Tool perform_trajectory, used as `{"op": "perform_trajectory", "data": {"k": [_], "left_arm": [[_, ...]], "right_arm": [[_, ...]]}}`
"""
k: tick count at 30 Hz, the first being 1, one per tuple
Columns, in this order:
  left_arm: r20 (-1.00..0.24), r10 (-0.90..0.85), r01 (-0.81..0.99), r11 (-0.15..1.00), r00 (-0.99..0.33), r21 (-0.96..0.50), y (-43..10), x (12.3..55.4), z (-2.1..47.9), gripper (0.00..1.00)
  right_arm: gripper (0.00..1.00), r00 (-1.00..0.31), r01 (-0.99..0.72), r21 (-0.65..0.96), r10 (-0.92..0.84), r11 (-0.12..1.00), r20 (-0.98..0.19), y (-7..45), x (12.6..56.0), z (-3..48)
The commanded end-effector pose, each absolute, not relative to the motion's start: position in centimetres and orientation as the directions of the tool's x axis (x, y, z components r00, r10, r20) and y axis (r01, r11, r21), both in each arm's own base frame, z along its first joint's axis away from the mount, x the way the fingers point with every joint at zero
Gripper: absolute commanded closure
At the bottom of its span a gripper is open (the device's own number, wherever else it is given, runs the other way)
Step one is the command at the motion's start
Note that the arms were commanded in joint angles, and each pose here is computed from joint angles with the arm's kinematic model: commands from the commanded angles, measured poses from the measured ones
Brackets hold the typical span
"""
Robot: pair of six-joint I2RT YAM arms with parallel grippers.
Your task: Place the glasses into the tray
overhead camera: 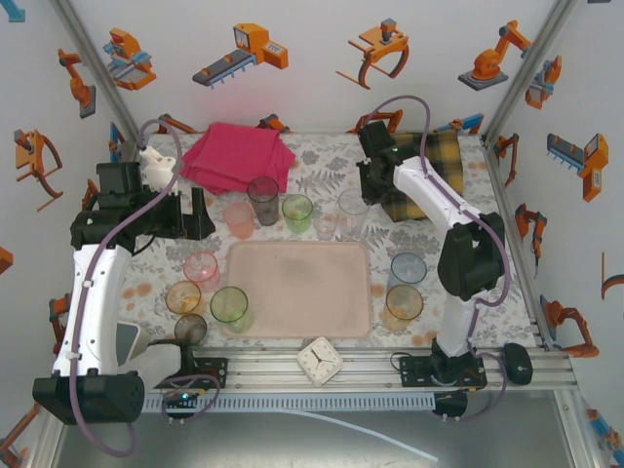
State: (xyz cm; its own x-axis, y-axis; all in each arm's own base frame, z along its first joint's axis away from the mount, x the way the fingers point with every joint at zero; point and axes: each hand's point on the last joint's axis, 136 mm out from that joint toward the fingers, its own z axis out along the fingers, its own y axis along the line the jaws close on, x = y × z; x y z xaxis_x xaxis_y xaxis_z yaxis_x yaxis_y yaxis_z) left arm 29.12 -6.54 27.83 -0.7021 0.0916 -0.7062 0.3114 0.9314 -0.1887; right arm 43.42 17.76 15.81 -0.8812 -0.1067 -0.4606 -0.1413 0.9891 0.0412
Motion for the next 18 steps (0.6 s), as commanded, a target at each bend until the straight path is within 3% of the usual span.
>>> {"op": "perform_trajectory", "data": {"k": [1, 18], "left_arm": [[-0.722, 0.072, 0.318, 0.924, -0.688, -0.211, -6.8, 28.9, 28.4, 0.03], [-0.729, 0.063, 0.319, 0.922, -0.682, -0.219, -6.9, 28.8, 28.8, 0.03]], "right_arm": [[0.85, -0.888, -0.132, 0.013, -0.112, 0.991, -0.446, 17.1, 43.6, 15.1], [0.97, -0.876, -0.124, 0.029, -0.095, 0.992, -0.472, 16.6, 43.8, 16.5]]}}
